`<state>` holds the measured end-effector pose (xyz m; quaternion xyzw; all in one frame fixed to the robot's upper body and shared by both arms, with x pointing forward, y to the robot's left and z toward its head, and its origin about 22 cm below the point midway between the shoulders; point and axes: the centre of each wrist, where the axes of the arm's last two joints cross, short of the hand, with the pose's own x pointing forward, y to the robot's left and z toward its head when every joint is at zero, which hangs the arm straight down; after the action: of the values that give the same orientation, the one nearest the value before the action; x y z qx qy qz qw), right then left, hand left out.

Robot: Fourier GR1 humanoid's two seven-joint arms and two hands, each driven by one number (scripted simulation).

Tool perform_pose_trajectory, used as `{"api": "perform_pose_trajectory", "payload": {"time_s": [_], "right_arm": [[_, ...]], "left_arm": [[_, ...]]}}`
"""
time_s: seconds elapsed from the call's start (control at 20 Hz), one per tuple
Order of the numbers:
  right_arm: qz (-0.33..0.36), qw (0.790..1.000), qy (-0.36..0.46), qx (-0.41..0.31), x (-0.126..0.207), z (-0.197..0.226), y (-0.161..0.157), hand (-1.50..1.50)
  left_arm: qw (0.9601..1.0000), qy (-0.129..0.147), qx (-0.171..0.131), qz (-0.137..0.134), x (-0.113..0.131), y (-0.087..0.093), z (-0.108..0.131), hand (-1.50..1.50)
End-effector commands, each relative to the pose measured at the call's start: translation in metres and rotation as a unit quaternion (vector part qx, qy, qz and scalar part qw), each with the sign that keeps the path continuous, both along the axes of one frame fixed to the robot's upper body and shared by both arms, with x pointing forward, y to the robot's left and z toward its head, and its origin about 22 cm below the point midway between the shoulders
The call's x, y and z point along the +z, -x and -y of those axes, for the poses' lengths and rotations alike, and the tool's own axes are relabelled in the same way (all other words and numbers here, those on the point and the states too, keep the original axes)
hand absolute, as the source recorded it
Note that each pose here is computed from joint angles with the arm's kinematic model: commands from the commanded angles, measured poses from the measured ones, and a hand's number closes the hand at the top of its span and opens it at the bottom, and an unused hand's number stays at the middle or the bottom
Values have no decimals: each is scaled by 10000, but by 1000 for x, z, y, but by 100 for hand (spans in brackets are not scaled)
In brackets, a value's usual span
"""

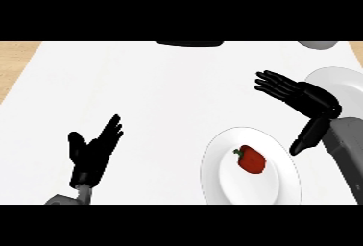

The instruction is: Pick the bell pepper from the plate and place it in the plate

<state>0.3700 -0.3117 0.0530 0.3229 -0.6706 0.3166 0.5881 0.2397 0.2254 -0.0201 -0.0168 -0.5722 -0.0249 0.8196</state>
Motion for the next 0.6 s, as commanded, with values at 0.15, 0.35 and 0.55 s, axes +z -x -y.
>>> {"api": "perform_pose_trajectory", "payload": {"time_s": [0.15,0.35,0.55], "right_arm": [[402,9946,-204,934,-24,-17,9,-150],[278,9905,-24,1348,-35,-27,16,-150],[319,9895,-50,1407,-38,-28,15,-150]], "left_arm": [[10000,-28,-10,-7,1,-7,-9,0],[9999,-29,75,-67,-7,-4,-14,0],[10000,-31,-8,-68,-16,3,3,0]]}}
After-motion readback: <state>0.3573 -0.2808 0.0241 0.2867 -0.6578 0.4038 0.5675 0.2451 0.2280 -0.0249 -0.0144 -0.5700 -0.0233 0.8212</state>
